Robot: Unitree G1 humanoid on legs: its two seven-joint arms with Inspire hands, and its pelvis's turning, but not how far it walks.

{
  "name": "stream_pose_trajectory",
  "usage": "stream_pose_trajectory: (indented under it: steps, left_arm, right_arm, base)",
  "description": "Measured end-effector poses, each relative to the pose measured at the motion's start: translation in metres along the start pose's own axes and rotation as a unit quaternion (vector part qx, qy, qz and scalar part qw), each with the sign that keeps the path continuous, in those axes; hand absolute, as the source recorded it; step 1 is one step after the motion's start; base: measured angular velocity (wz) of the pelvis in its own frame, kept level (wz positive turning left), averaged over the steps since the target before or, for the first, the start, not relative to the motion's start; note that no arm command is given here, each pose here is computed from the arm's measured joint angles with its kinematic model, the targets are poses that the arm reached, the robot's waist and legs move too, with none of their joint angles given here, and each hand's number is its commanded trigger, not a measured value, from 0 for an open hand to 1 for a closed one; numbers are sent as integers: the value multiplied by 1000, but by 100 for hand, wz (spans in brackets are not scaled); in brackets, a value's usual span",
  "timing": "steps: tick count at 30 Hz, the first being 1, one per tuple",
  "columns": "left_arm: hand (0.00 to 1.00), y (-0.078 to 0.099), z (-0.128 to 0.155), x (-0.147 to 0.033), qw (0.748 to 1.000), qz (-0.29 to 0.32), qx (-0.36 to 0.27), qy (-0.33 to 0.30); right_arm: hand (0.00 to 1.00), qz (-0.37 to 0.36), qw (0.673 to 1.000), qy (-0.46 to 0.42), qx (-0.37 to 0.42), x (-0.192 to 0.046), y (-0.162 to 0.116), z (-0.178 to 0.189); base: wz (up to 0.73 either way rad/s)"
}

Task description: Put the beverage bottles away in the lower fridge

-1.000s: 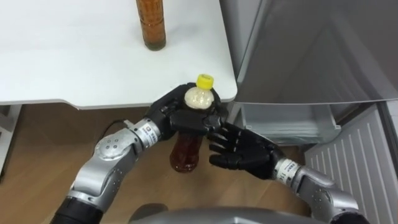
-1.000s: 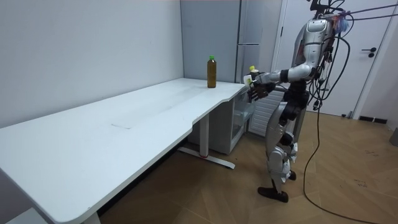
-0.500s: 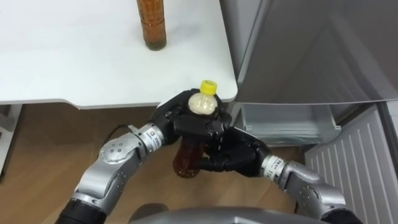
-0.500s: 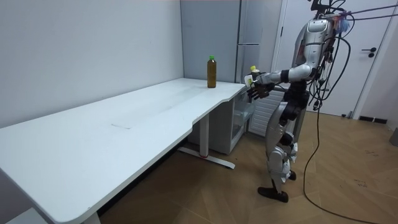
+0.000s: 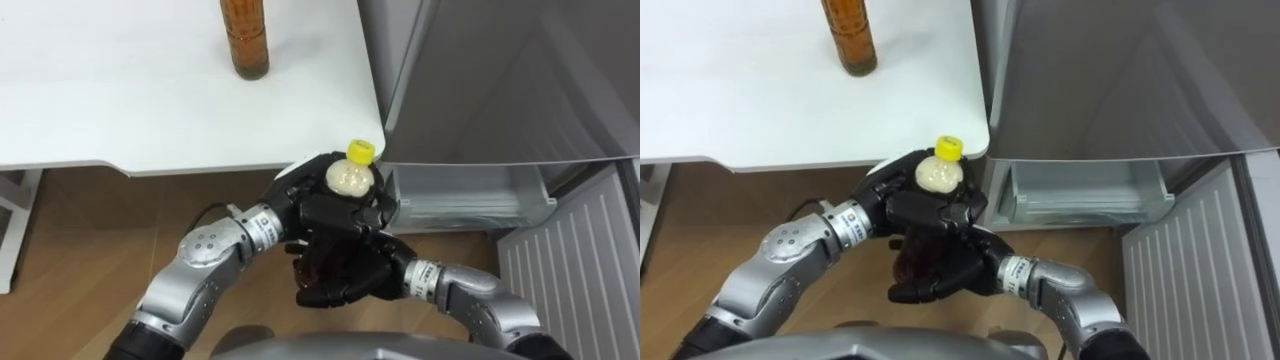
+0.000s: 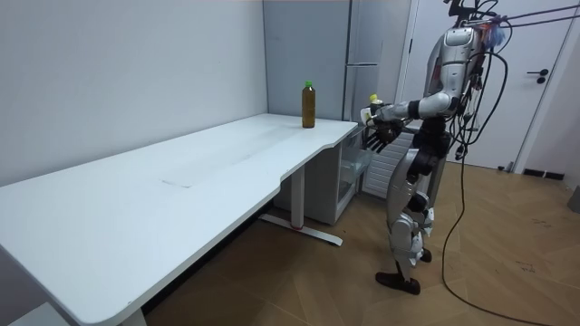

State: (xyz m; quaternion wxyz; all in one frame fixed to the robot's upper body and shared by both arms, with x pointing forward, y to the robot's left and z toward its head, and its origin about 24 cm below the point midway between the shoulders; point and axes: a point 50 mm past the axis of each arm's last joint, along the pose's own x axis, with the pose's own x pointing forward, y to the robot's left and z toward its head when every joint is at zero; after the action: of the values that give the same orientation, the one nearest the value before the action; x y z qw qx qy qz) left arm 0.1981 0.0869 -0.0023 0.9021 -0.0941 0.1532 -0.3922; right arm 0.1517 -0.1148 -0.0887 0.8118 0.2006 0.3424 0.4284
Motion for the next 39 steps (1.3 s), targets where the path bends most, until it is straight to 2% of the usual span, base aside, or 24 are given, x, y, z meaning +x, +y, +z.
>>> stream_pose_trajectory:
  steps: [7, 28, 29, 30, 39]
  left_arm:
    - [100, 1, 9, 6, 1000, -6, 14, -9]
    - [100, 2, 7, 6, 1000, -5, 17, -3]
    - [32, 2, 7, 6, 1000, -5, 16, -2]
    - [0, 2, 7, 6, 1000, -5, 16, -2]
    - [0, 5, 9, 5, 1000, 2, 11, -9]
  right_arm:
    - [100, -6, 1000, -10, 6, 3, -2, 4]
    - [100, -17, 1000, -17, 12, 9, 2, -1]
    - [100, -18, 1000, -17, 12, 9, 2, -1]
    - [100, -18, 1000, -17, 12, 9, 2, -1]
    - [100, -22, 999, -21, 28, 8, 2, -3]
  base:
    - [0]
    - [0]
    - [0]
    - [0]
    - [0]
